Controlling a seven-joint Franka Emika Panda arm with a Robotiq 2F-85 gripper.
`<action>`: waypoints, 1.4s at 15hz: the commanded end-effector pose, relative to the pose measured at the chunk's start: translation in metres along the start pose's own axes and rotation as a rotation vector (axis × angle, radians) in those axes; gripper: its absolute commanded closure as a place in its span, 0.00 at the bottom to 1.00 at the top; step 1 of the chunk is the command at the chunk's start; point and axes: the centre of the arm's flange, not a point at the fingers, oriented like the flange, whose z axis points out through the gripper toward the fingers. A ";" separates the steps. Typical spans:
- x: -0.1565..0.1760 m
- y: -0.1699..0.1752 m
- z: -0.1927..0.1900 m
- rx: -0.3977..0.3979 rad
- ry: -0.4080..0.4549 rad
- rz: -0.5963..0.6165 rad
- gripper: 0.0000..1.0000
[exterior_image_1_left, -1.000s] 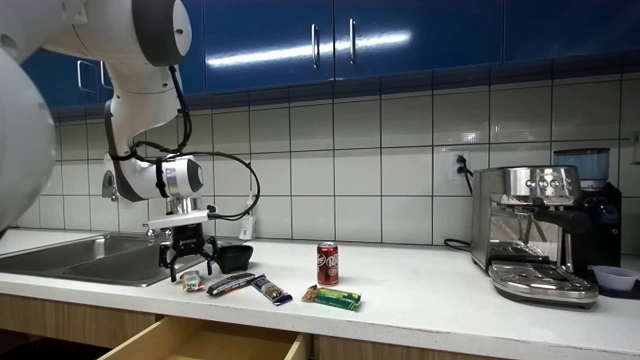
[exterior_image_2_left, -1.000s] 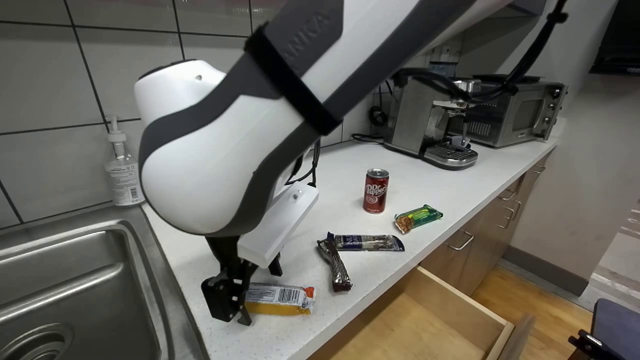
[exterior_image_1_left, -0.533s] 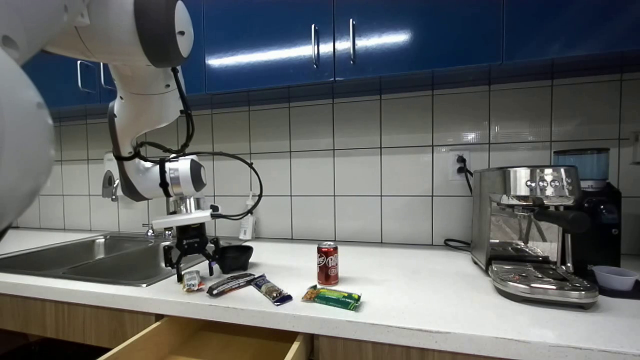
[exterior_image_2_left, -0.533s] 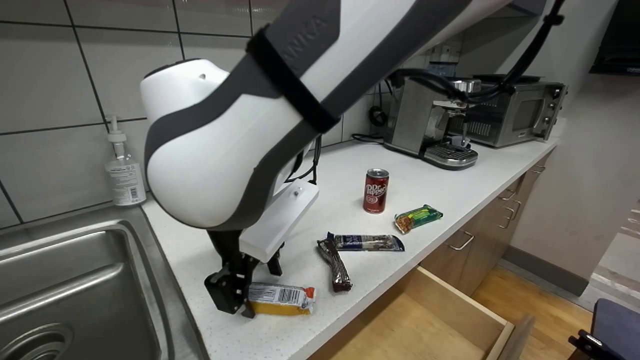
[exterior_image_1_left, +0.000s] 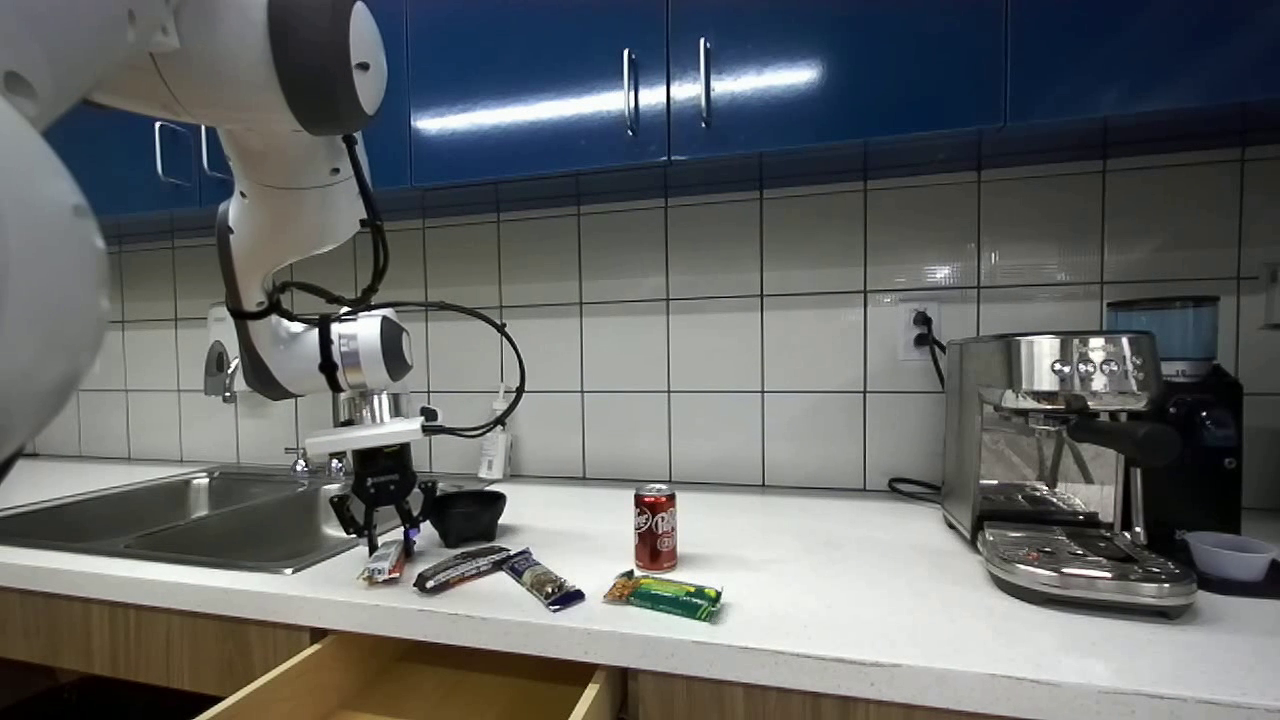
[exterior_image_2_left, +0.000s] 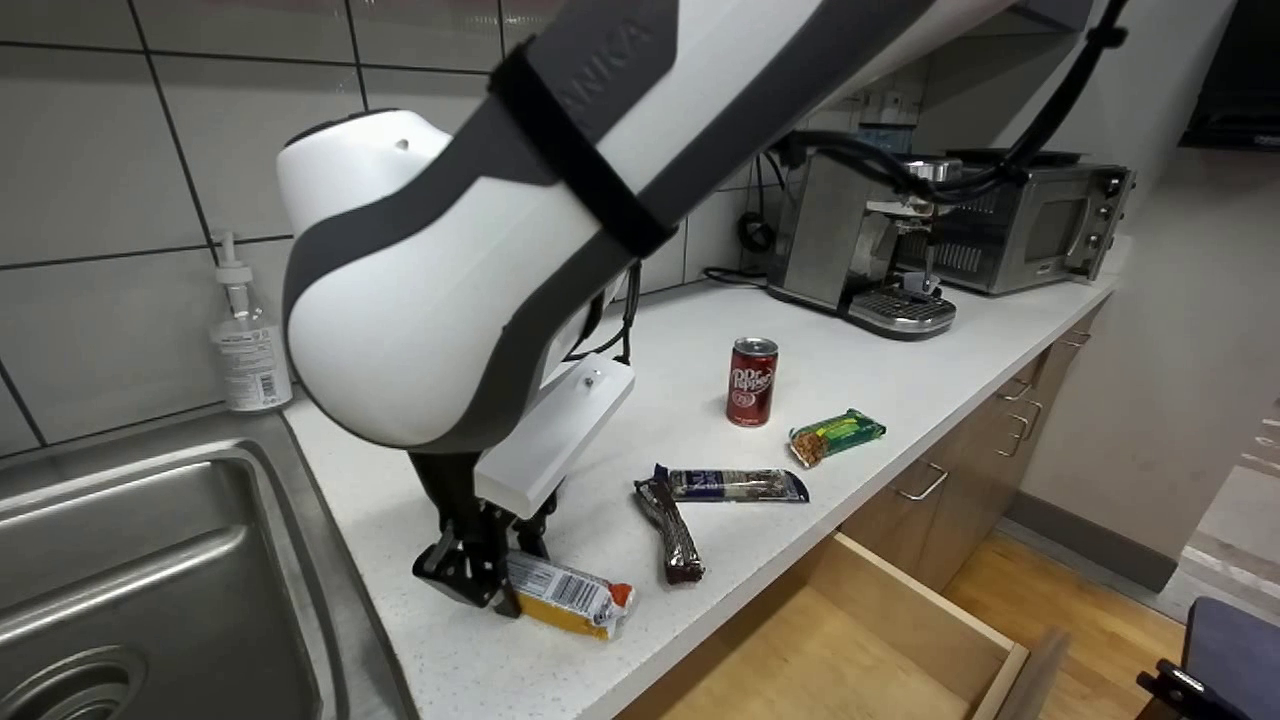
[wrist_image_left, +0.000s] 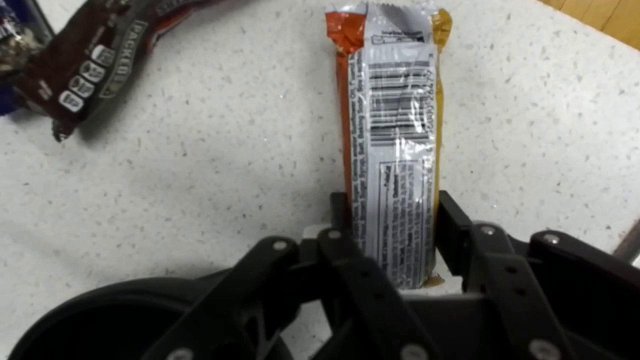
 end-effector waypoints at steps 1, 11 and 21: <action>-0.007 0.008 -0.013 0.002 0.006 -0.010 0.81; -0.057 -0.003 -0.022 -0.006 -0.026 -0.040 0.81; -0.133 -0.030 -0.019 0.004 -0.105 -0.085 0.81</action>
